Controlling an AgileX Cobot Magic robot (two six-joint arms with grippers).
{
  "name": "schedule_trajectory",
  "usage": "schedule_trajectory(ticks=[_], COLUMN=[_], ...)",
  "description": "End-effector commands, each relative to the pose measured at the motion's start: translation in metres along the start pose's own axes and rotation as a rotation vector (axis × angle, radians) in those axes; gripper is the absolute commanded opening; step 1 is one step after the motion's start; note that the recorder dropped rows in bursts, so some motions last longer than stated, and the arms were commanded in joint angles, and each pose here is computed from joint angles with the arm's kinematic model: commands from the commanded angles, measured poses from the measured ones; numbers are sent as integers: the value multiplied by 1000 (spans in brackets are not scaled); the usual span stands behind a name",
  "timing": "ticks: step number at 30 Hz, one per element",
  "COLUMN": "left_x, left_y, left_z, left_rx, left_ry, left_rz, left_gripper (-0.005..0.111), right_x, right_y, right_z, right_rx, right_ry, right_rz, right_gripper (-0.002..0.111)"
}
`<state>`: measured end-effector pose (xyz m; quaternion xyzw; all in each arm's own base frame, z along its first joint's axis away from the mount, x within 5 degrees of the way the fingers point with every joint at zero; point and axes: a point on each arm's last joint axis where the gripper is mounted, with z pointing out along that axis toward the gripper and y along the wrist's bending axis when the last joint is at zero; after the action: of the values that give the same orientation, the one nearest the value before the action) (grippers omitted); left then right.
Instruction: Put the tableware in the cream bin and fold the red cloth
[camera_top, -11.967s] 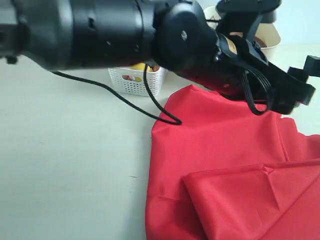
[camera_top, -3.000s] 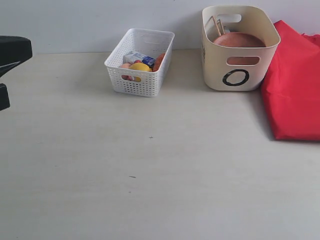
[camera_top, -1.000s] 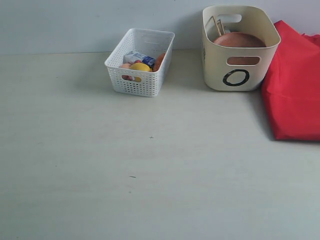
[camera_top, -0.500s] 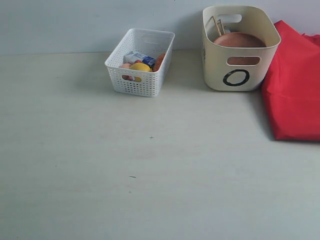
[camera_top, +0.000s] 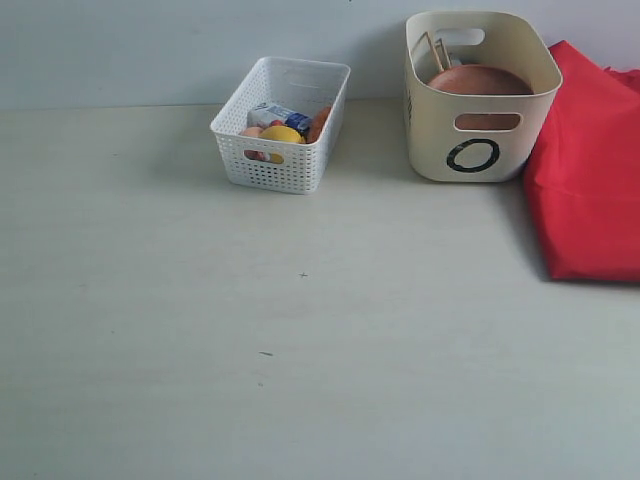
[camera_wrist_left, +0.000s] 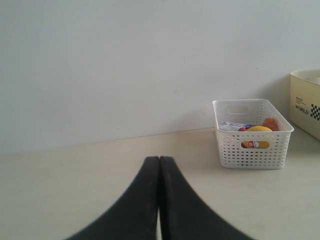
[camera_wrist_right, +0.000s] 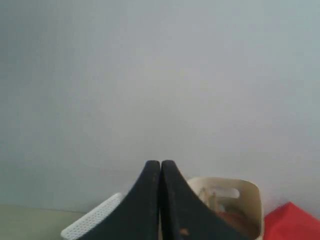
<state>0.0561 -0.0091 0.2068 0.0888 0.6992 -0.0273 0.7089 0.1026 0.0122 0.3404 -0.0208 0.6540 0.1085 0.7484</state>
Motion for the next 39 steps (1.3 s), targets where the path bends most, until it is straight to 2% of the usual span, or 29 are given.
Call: schedule_trajectory(ticks=[1, 3, 7, 12, 14, 18, 19, 22, 24, 31, 39], left_x=[1, 1, 1, 1, 1, 1, 1, 1, 1, 1, 1], left_y=[0, 0, 0, 0, 0, 0, 0, 0, 0, 0, 0], left_z=[0, 0, 0, 0, 0, 0, 0, 0, 0, 0, 0], left_rx=[4, 4, 4, 4, 4, 4, 4, 4, 4, 4, 4], left_ry=[-1, -1, -1, -1, -1, -1, -1, -1, -1, -1, -1], left_rz=[-7, -7, -7, -7, -7, -7, -7, -7, -7, -7, -7], left_gripper=[0, 0, 0, 0, 0, 0, 0, 0, 0, 0, 0], right_x=[4, 8, 20, 42, 58, 84, 86, 87, 95, 120, 118], right_y=[21, 29, 34, 33, 28, 19, 17, -1, -8, -16, -17], right_z=[-14, -21, -28, -28, -28, -41, -44, -55, -63, -66, -66], right_rx=[-180, -253, -317, -337, -299, -237, -204, 34, 106, 160, 168], right_ry=[-26, -32, 3, 82, 131, 285, 296, 169, 91, 70, 36], right_rz=[-70, -93, -184, -131, -108, -277, -270, -96, -58, -56, 8], right_gripper=[0, 0, 0, 0, 0, 0, 0, 0, 0, 0, 0])
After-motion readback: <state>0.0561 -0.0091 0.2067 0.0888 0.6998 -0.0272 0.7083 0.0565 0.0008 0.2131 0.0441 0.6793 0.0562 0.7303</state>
